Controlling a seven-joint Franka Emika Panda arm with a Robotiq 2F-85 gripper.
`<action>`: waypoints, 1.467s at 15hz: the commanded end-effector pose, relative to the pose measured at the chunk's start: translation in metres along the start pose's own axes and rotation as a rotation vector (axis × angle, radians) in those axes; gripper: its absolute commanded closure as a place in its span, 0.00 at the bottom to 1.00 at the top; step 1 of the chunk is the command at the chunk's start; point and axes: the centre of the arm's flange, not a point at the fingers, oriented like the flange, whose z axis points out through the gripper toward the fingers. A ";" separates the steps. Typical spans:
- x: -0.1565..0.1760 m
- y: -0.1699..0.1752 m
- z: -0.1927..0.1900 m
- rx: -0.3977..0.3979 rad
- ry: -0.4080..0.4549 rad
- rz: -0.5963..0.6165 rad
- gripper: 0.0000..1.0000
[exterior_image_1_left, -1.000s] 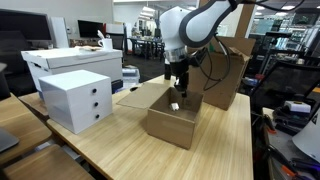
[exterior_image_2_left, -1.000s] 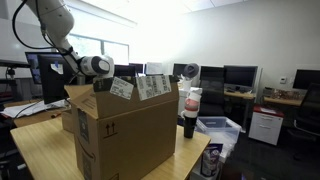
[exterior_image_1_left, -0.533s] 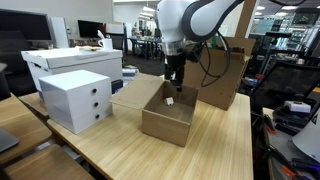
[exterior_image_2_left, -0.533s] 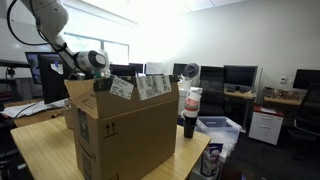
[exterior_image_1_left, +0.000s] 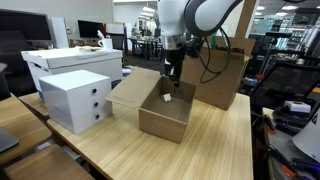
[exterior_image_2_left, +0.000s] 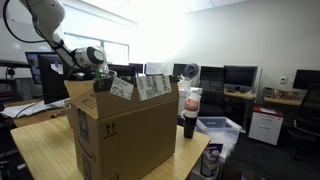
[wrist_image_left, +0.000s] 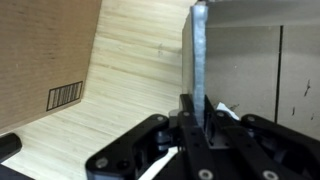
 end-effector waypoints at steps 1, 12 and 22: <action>-0.014 0.004 -0.011 -0.053 0.060 -0.001 0.94; -0.021 0.006 -0.024 -0.026 0.189 0.055 0.94; -0.026 0.006 -0.013 0.037 0.197 0.065 0.94</action>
